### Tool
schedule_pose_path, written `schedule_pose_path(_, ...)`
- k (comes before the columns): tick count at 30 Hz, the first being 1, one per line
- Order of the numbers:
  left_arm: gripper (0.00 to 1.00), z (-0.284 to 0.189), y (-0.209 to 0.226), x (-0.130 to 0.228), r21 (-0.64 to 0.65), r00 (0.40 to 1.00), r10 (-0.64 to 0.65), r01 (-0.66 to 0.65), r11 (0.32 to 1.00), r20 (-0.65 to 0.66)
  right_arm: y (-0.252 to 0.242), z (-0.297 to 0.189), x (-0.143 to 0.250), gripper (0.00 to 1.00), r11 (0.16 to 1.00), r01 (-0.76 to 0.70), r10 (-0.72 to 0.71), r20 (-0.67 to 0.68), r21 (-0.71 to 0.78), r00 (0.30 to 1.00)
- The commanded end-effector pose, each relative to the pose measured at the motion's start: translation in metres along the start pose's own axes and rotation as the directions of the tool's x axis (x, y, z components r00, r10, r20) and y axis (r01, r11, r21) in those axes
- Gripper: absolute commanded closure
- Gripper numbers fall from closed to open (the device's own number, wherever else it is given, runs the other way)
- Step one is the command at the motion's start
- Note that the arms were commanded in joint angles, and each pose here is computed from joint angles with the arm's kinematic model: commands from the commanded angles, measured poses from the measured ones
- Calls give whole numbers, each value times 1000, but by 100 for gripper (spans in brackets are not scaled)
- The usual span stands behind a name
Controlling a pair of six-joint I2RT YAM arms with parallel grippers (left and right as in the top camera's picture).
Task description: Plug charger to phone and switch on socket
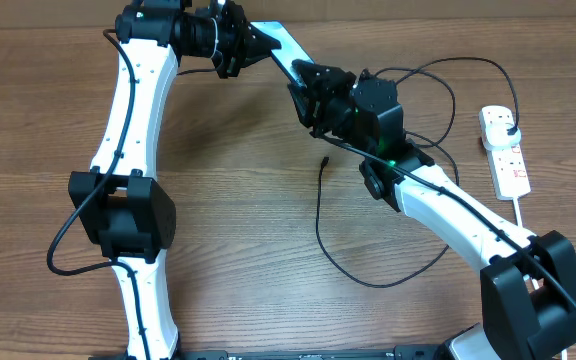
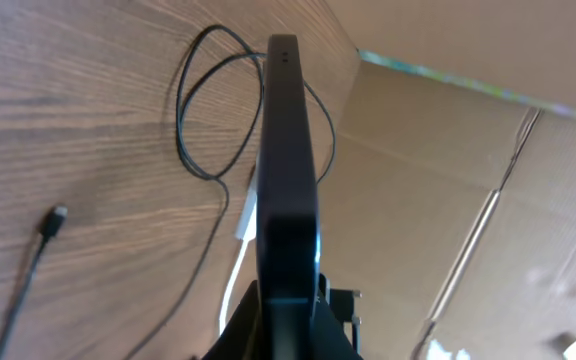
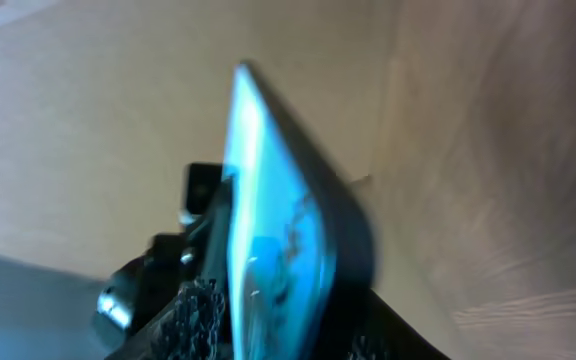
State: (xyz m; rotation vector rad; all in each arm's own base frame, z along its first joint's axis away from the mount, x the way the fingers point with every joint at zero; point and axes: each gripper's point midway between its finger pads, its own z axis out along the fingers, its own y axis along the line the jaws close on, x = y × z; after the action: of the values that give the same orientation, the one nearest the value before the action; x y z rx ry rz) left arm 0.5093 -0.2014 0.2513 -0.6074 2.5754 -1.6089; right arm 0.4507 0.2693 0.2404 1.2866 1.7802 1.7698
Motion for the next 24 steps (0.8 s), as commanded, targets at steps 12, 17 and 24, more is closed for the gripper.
schedule_pose_path(12, 96, -44, 12, 5, -27, 945, 326, -326, 945, -8, -6, -7, 20, 36, 914, 403, -396, -113, 42, 911)
schedule_pose_path(17, 96, -61, 32, 8, -56, 929, 368, -370, 927, -39, -33, -14, 38, 21, 713, 701, -669, -292, 6, 683)
schedule_pose_path(24, 96, -83, 50, 8, -73, 911, 410, -413, 908, -54, -92, -36, 5, 18, 610, 765, -653, -415, 208, 633)
